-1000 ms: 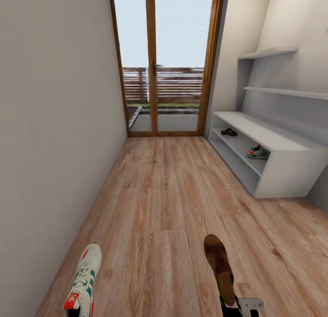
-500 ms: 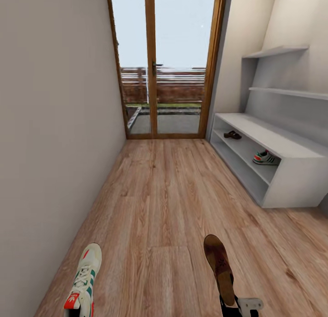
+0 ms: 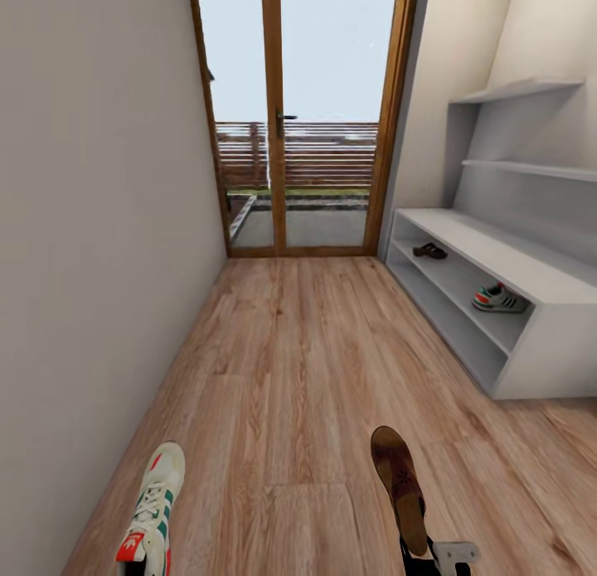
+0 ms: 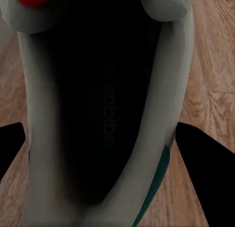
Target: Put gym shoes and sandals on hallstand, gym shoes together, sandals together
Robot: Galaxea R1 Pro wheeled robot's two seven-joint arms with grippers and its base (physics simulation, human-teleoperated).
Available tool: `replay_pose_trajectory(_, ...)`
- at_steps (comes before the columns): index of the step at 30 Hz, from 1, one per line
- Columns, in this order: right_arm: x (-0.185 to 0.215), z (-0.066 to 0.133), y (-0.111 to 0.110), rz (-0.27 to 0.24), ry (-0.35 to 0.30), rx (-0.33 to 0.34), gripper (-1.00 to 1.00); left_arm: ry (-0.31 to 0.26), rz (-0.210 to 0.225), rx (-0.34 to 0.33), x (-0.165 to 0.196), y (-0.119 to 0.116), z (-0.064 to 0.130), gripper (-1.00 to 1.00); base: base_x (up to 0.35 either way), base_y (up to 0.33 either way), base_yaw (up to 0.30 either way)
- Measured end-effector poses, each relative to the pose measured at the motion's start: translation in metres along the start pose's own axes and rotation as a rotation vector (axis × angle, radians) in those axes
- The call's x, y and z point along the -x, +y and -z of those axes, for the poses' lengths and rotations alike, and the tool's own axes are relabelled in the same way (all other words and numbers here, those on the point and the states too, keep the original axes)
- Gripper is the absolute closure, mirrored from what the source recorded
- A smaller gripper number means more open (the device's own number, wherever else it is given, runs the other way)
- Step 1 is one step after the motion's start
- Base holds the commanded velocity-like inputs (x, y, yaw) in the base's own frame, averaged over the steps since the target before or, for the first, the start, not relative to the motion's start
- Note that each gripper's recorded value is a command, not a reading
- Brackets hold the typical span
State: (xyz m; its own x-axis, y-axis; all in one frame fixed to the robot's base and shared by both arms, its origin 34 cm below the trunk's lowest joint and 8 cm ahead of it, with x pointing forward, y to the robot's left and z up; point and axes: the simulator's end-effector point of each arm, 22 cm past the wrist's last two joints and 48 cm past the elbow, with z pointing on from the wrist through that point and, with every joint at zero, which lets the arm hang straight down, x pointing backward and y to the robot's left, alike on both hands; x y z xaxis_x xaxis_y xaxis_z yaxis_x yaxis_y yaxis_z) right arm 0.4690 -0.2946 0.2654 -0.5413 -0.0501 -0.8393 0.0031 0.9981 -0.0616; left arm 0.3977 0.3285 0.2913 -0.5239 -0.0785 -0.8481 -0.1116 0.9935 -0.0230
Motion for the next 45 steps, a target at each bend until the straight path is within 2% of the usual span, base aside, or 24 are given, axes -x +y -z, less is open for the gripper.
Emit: replay_pose_trajectory(45, 0.0000, 0.0000, -0.0005, 0.001, 0.000, 0.000, 1.00, -0.004, -0.001, -0.003, 0.0009, -0.0019, -0.0001, 1.00, 0.339, 0.000, 0.000)
